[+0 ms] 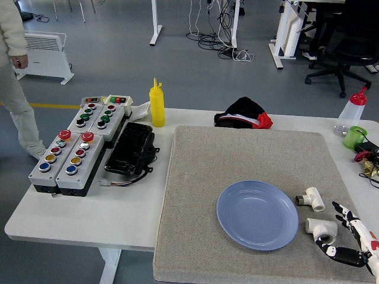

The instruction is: Pick pipe place plate twice

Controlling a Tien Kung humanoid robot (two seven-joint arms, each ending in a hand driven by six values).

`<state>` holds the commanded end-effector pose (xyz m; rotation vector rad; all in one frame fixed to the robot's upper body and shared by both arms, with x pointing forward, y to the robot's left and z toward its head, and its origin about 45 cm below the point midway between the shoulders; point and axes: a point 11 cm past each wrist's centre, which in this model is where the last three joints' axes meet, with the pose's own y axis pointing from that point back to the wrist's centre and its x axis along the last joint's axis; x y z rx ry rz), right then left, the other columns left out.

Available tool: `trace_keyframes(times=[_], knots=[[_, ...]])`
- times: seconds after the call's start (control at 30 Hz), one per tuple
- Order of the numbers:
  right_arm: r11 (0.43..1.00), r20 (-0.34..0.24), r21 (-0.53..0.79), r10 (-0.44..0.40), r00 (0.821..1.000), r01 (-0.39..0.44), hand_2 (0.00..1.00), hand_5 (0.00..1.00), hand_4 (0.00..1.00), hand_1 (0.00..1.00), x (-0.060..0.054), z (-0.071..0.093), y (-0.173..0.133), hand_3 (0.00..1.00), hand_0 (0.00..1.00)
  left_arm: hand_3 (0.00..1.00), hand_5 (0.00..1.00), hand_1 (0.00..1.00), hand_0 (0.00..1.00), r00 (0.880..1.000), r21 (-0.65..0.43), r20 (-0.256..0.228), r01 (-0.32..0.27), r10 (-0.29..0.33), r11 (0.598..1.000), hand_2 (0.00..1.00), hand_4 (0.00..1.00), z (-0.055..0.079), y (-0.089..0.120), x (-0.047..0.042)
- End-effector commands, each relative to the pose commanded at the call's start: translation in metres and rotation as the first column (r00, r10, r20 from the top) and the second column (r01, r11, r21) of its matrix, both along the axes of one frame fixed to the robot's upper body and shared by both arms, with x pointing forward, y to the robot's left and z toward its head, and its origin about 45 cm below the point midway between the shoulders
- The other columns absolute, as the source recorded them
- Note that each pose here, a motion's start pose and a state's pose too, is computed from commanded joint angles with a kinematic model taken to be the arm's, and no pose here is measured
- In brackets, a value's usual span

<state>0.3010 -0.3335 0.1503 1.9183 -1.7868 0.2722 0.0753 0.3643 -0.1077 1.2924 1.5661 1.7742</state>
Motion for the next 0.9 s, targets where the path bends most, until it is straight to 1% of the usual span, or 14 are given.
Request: trace_keyframes(times=[0.07, 0.1, 0.27, 0.3, 0.47, 0.5, 0.67, 0.7, 0.87, 0.9], knots=[[1.0, -0.002, -0.001, 0.003, 1.0, -0.003, 0.998, 0.234, 0.825, 0.924, 0.0, -0.001, 0.001, 0.998, 0.992, 0.585, 0.998, 0.571, 0.585, 1.0, 0.0, 0.0, 0.001, -0.001, 1.0, 0.599, 0.473, 0.0, 0.0, -0.0001], [1.0, -0.003, 0.0, 0.001, 1.0, -0.001, 0.998, 0.238, 0.823, 0.897, 0.0, -0.002, 0.002, 0.998, 0.94, 0.586, 0.998, 0.571, 0.586, 1.0, 0.0, 0.0, 0.002, -0.002, 1.0, 0.599, 0.471, 0.0, 0.001, -0.0002], [1.0, 0.013, 0.014, -0.02, 1.0, 0.02, 0.998, 0.238, 0.823, 0.897, 0.002, -0.005, 0.004, 0.998, 0.94, 0.586, 0.998, 0.571, 0.586, 1.0, 0.0, 0.001, 0.004, -0.004, 1.0, 0.599, 0.471, 0.0, 0.001, 0.0004], [1.0, 0.017, 0.016, -0.026, 1.0, 0.026, 0.917, 0.242, 0.814, 0.846, 0.003, -0.005, 0.004, 0.922, 0.87, 0.585, 0.998, 0.571, 0.586, 1.0, 0.001, 0.003, 0.004, -0.004, 1.0, 0.598, 0.472, 0.0, 0.002, 0.0011], [0.999, 0.039, 0.022, -0.05, 0.998, 0.049, 0.917, 0.242, 0.814, 0.846, 0.005, -0.007, 0.003, 0.922, 0.87, 0.585, 0.998, 0.571, 0.586, 1.0, 0.002, 0.007, 0.004, -0.004, 1.0, 0.598, 0.472, 0.001, 0.002, 0.0035], [0.998, 0.041, 0.022, -0.055, 0.998, 0.054, 0.84, 0.22, 0.797, 0.776, 0.006, -0.008, 0.003, 0.87, 0.754, 0.585, 0.998, 0.571, 0.586, 1.0, 0.002, 0.008, 0.004, -0.004, 1.0, 0.598, 0.473, 0.001, 0.002, 0.004], [0.998, 0.04, 0.022, -0.059, 0.997, 0.058, 0.84, 0.22, 0.797, 0.776, 0.006, -0.012, 0.004, 0.87, 0.754, 0.585, 0.998, 0.571, 0.586, 1.0, 0.001, 0.008, 0.004, -0.005, 1.0, 0.598, 0.473, 0.001, 0.001, 0.0046], [0.998, 0.04, 0.021, -0.059, 0.997, 0.058, 0.736, 0.194, 0.77, 0.707, 0.006, -0.012, 0.004, 0.818, 0.623, 0.584, 0.998, 0.57, 0.586, 1.0, 0.001, 0.007, 0.005, -0.005, 1.0, 0.598, 0.474, 0.001, 0.001, 0.0044], [0.998, 0.052, 0.01, -0.056, 0.997, 0.055, 0.736, 0.194, 0.77, 0.707, 0.006, -0.013, 0.004, 0.818, 0.623, 0.584, 0.998, 0.57, 0.586, 1.0, 0.003, 0.003, 0.004, -0.004, 1.0, 0.598, 0.474, 0.001, 0.001, 0.0031], [0.998, 0.062, 0.006, -0.058, 0.996, 0.057, 0.638, 0.084, 0.665, 0.591, 0.006, -0.012, 0.003, 0.764, 0.442, 0.585, 0.998, 0.57, 0.586, 1.0, 0.004, 0.003, 0.005, -0.005, 1.0, 0.599, 0.473, 0.001, 0.001, 0.0029]])
